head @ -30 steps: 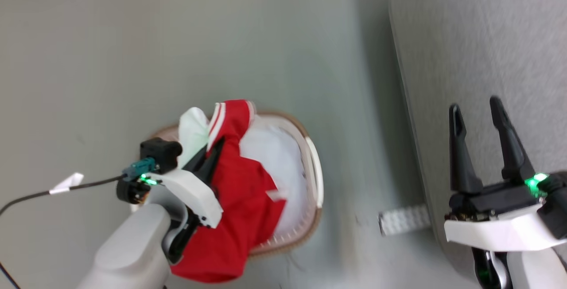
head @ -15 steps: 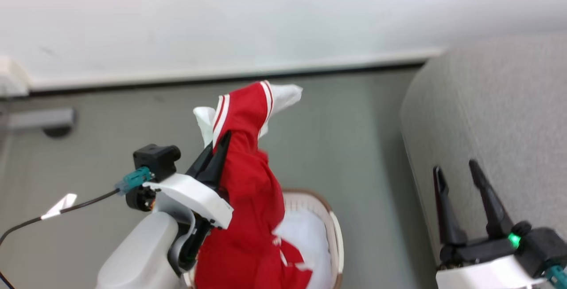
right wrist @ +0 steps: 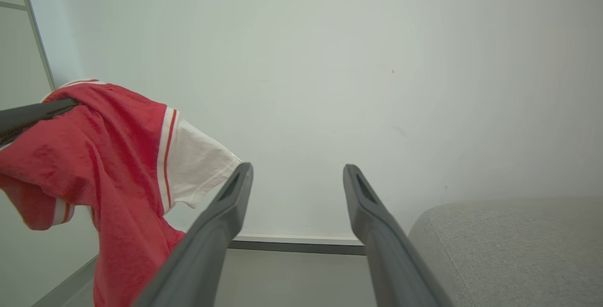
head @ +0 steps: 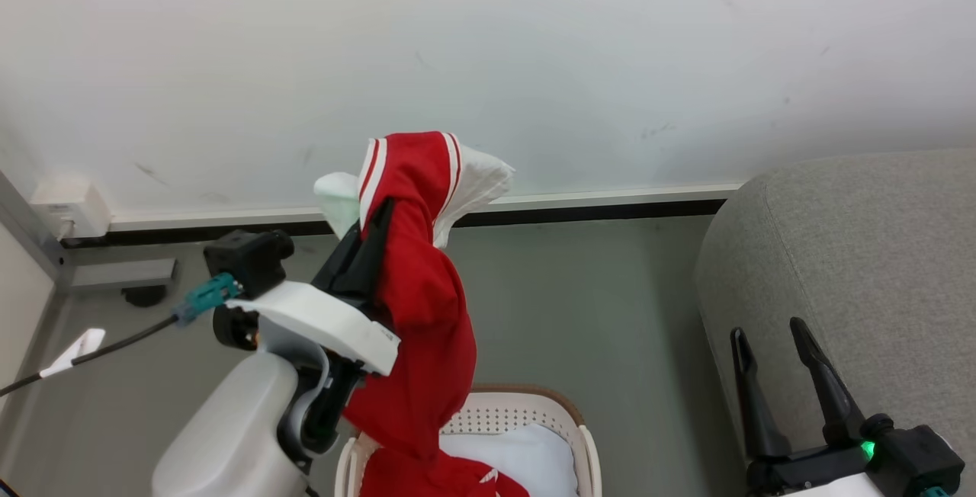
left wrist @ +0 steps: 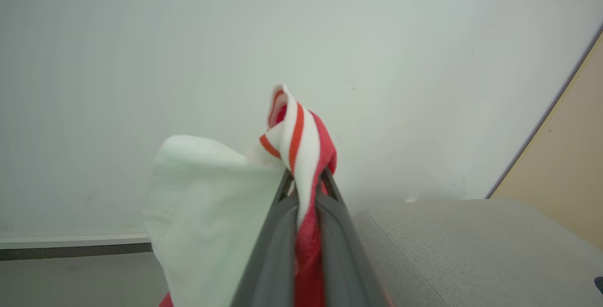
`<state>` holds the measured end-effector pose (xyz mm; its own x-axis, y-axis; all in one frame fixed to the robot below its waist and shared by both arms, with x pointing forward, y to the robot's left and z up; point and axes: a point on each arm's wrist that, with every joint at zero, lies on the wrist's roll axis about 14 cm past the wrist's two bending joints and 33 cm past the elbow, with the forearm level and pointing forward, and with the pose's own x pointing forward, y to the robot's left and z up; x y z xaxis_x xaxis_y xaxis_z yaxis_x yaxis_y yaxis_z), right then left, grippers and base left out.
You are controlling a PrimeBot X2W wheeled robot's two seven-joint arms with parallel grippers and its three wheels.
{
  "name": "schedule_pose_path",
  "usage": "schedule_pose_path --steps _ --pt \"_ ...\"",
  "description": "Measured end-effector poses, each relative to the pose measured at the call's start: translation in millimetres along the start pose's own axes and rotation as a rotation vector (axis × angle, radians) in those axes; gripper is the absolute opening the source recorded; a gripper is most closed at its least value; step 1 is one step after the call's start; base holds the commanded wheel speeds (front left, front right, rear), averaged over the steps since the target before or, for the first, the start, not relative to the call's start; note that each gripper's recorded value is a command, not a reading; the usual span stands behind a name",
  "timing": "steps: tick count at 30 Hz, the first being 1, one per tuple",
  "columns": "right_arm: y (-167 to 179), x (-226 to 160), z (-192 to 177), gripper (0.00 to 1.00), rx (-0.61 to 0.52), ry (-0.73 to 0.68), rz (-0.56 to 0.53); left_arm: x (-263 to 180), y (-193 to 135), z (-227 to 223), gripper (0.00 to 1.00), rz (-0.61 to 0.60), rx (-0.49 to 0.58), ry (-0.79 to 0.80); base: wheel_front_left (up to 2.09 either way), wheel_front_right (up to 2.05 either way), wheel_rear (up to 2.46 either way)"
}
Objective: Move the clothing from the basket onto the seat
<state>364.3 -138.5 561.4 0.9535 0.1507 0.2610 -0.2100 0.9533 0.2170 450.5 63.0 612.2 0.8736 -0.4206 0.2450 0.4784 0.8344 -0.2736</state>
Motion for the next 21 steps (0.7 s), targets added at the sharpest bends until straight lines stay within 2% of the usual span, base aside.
schedule_pose_path --steps 11,21 --pt "31 0 -12 1.00 -0.008 0.034 0.093 -9 -7 -3 0.00 -0.005 -0.017 0.011 0.00 0.00 0.00" --pt "96 4 -29 1.00 -0.036 0.079 0.310 -10 -16 -5 0.00 -0.029 -0.025 0.022 0.00 0.00 0.00"
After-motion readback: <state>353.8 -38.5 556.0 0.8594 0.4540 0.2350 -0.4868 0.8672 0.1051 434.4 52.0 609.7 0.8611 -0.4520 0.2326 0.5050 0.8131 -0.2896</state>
